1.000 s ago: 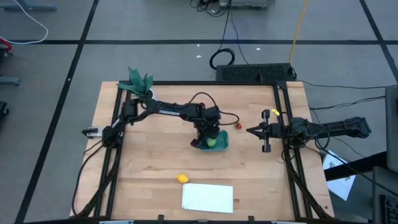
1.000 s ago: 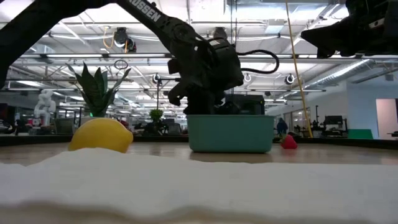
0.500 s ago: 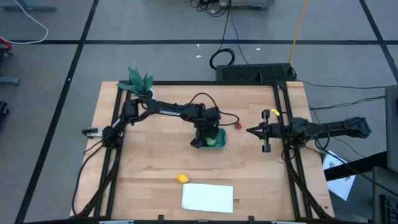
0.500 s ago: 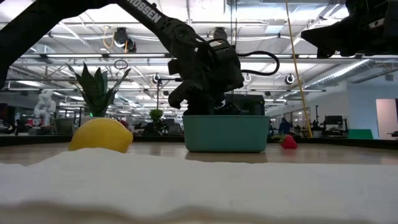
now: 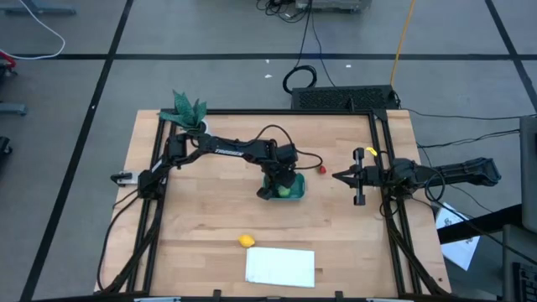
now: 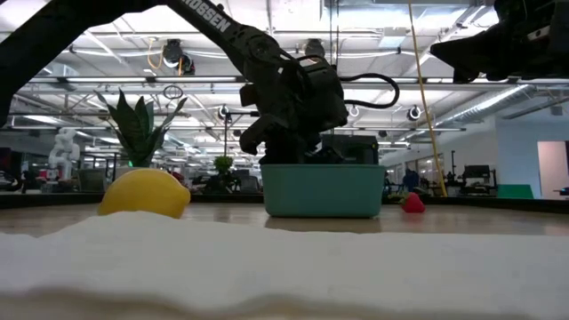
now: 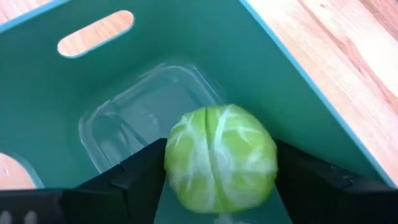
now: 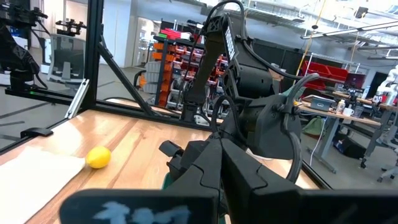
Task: Pick and placing Produce into tupperware
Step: Put the green cabbage into the blue bin
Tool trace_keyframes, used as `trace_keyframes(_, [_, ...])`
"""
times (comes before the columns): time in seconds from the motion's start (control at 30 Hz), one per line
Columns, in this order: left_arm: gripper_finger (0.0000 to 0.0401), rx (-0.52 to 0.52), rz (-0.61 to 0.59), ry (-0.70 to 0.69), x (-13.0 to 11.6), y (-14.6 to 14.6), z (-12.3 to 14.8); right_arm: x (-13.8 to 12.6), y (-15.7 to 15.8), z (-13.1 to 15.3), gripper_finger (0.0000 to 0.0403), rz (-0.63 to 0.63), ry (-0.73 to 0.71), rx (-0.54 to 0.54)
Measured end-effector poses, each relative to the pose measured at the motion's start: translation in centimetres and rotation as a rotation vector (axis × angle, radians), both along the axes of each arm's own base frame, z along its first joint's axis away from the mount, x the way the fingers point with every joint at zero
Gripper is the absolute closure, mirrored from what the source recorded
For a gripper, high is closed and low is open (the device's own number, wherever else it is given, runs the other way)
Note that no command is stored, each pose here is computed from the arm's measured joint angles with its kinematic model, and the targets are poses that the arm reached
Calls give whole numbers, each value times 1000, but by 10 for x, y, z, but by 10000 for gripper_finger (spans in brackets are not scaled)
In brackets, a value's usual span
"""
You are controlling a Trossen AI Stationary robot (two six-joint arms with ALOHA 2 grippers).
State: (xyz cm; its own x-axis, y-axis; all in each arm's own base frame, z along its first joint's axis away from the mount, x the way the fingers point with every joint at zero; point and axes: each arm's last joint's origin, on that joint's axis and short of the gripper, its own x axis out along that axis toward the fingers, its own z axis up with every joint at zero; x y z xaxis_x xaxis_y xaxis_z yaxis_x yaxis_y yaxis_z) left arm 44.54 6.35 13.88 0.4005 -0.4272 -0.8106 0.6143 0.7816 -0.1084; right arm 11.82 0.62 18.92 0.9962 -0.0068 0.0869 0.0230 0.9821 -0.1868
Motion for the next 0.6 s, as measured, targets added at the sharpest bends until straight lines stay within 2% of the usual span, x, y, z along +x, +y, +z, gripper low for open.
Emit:
trace_keyframes(0.33, [114,27,8,-7,1,0,0,0,0,0,403,0,0,0])
trace_keyframes(0.6, [114,66,25,-6,9,3,23,0,0,0,403,0,0,0])
